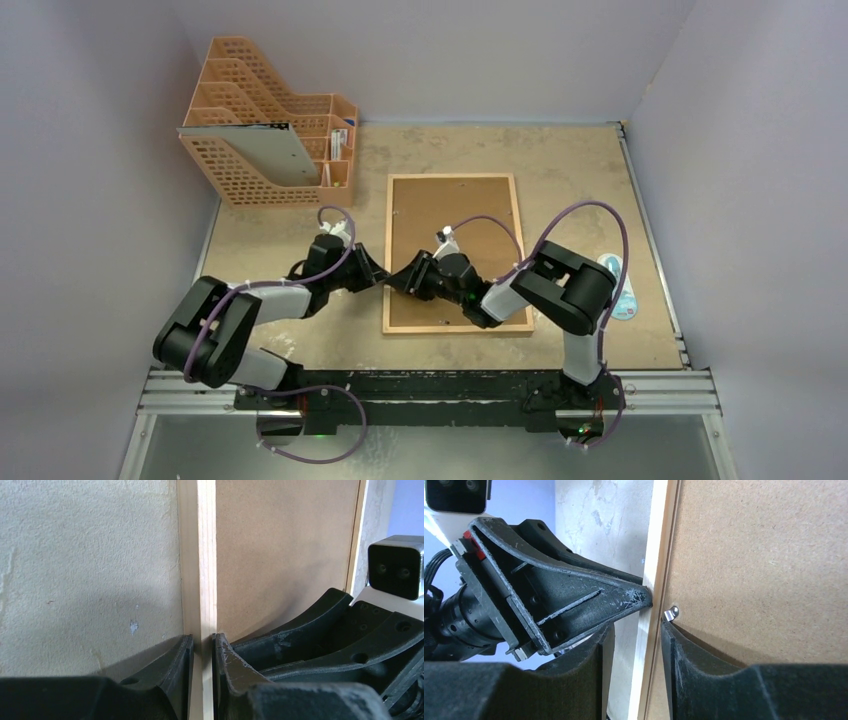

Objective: Put the photo into the frame
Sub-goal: Install the photo frame at the center of the board.

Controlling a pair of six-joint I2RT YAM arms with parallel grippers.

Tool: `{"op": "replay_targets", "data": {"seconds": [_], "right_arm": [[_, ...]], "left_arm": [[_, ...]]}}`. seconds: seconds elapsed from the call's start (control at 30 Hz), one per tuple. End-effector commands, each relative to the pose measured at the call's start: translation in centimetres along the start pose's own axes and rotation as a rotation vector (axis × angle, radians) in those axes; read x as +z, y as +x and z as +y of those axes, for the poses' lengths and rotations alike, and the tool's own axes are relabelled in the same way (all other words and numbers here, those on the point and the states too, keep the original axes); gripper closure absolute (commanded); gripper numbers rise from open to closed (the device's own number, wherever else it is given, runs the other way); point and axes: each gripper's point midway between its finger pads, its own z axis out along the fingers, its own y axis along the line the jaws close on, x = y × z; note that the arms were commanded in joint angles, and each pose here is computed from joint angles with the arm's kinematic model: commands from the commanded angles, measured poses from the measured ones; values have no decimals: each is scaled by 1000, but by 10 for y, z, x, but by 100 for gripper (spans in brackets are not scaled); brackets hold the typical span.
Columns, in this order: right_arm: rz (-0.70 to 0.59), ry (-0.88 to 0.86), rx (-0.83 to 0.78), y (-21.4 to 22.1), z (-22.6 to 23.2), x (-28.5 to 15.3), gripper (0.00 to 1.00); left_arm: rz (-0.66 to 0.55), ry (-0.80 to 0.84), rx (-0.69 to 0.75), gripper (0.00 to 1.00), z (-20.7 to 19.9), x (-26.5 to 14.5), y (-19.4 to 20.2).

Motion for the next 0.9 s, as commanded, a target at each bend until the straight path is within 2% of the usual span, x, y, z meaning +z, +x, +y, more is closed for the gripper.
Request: {"op": "replay_targets", "data": {"seconds": [0.0,0.33,0.57,0.73,0.87], "right_arm": [[-51,-73,-1,-4,11,4,58],[-90,-103,-27,-9,13,6,60],[-165,-78,-72,-26,20,-22,59],[-149,-46,-19,-21,10,-31,60],[-116,-3,22,-13,0,-25,63]], "left_arm": [[131,6,-52,100,8,0,37],[129,11,-83,100,8,0,39],[66,-14,-18,100,6,-3,16],[31,6,3,73,-3,0,3],[-8,20,12,63,-8,6,-9]]}}
